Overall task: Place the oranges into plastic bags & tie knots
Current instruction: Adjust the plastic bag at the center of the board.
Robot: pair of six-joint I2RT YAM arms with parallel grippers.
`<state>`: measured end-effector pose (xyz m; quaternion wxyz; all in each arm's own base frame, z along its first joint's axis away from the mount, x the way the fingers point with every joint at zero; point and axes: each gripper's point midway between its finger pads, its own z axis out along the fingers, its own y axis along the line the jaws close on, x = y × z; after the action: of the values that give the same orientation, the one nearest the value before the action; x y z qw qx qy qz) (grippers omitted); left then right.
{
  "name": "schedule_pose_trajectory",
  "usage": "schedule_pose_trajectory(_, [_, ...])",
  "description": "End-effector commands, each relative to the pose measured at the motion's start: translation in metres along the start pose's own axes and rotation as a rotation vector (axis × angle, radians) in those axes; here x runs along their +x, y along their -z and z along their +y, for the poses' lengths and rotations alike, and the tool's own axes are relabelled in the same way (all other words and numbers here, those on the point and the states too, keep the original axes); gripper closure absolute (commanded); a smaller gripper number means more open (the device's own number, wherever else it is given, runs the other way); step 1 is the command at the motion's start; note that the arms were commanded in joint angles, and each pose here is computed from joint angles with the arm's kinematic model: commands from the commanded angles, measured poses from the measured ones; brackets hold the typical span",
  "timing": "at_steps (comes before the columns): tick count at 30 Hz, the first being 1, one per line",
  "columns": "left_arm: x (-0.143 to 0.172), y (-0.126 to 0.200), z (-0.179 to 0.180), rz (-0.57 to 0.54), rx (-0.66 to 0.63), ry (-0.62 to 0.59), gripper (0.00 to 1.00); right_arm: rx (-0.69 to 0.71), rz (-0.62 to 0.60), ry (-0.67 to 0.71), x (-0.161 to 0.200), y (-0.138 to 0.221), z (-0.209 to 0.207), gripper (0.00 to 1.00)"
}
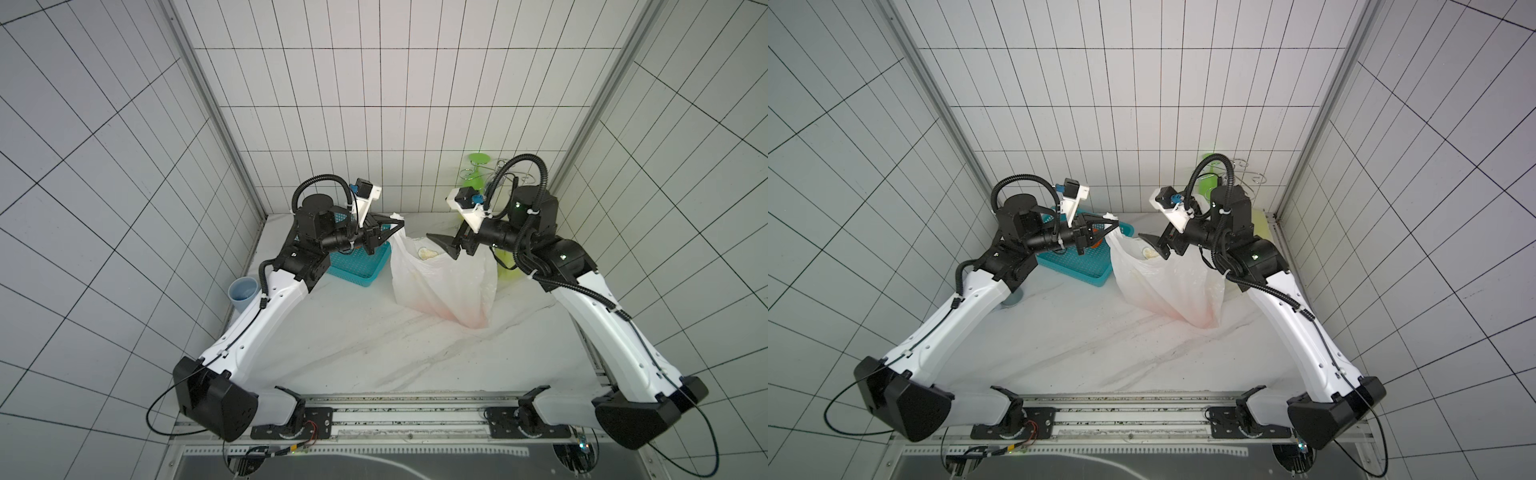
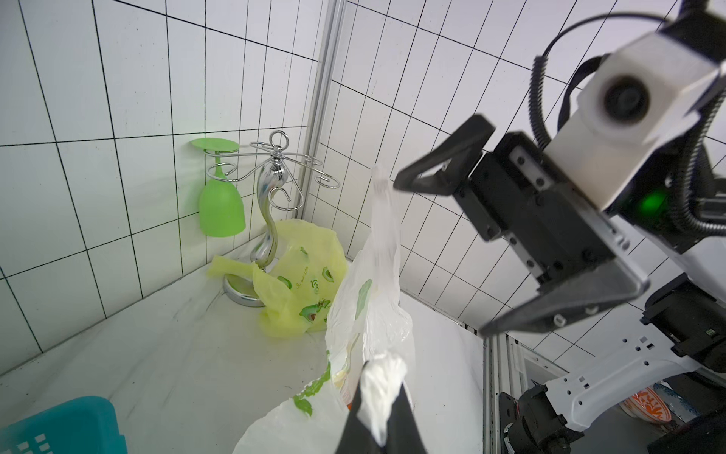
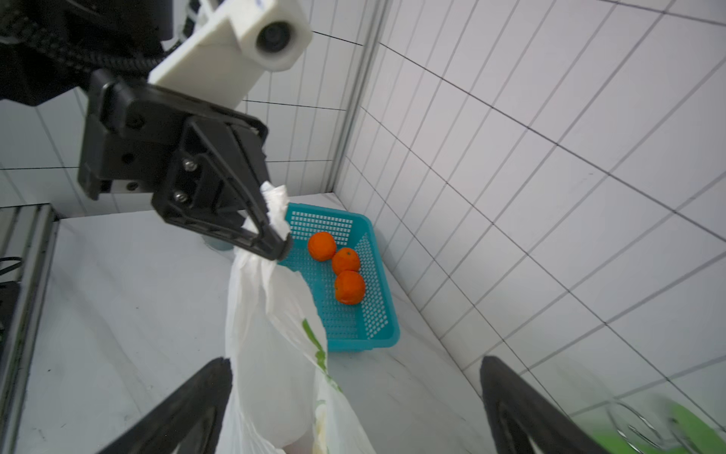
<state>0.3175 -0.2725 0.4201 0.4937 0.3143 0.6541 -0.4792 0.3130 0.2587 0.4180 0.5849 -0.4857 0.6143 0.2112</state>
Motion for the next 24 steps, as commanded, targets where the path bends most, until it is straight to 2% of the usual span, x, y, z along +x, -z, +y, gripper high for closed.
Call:
schedule_pose_trajectory(1, [-0.011, 0.006, -0.013, -0.041, 0.010, 0.012, 1.00, -0.174, -0.071, -0.004, 0.025, -0.021, 0.033, 0.01])
schedule_pose_trajectory(7, [-0.012, 0.006, -0.022, -0.053, 0.032, 0.023, 1.00, -0.270, -0.131, -0.055, 0.058, -0.052, 0.048, 0.04])
schedule_pose_trajectory(10, [-0.012, 0.007, -0.019, -0.065, 0.016, 0.034, 1.00, -0.339, -0.140, -0.089, 0.065, -0.059, 0.057, 0.12])
schedule_pose_trajectory(13, [-0.016, 0.009, -0.014, -0.092, -0.022, 0.069, 1.00, -0.358, -0.165, -0.139, 0.075, -0.060, 0.067, 0.38])
schedule_pose_trajectory(15, [-0.020, 0.011, -0.012, -0.109, -0.042, 0.089, 1.00, -0.340, -0.158, -0.159, 0.088, -0.062, 0.069, 0.60])
schedule_pose_trajectory(17, [-0.024, 0.014, -0.014, -0.119, -0.044, 0.091, 1.00, -0.313, -0.139, -0.138, 0.099, -0.064, 0.069, 0.87])
schedule_pose_trajectory(18, [-0.025, 0.016, -0.015, -0.120, -0.041, 0.086, 1.00, -0.300, -0.131, -0.125, 0.102, -0.064, 0.068, 0.95])
schedule_pose_trajectory(19, [-0.027, 0.019, -0.018, -0.118, -0.032, 0.076, 1.00, -0.295, -0.128, -0.110, 0.103, -0.063, 0.067, 1.00])
schedule_pose_trajectory(21, [-0.026, 0.023, -0.024, -0.103, -0.004, 0.034, 0.99, -0.327, -0.130, -0.083, 0.100, -0.059, 0.069, 1.00])
schedule_pose_trajectory(24, [-0.015, 0.026, -0.031, -0.048, 0.015, -0.062, 0.76, -0.410, -0.115, -0.032, 0.095, -0.057, 0.076, 1.00])
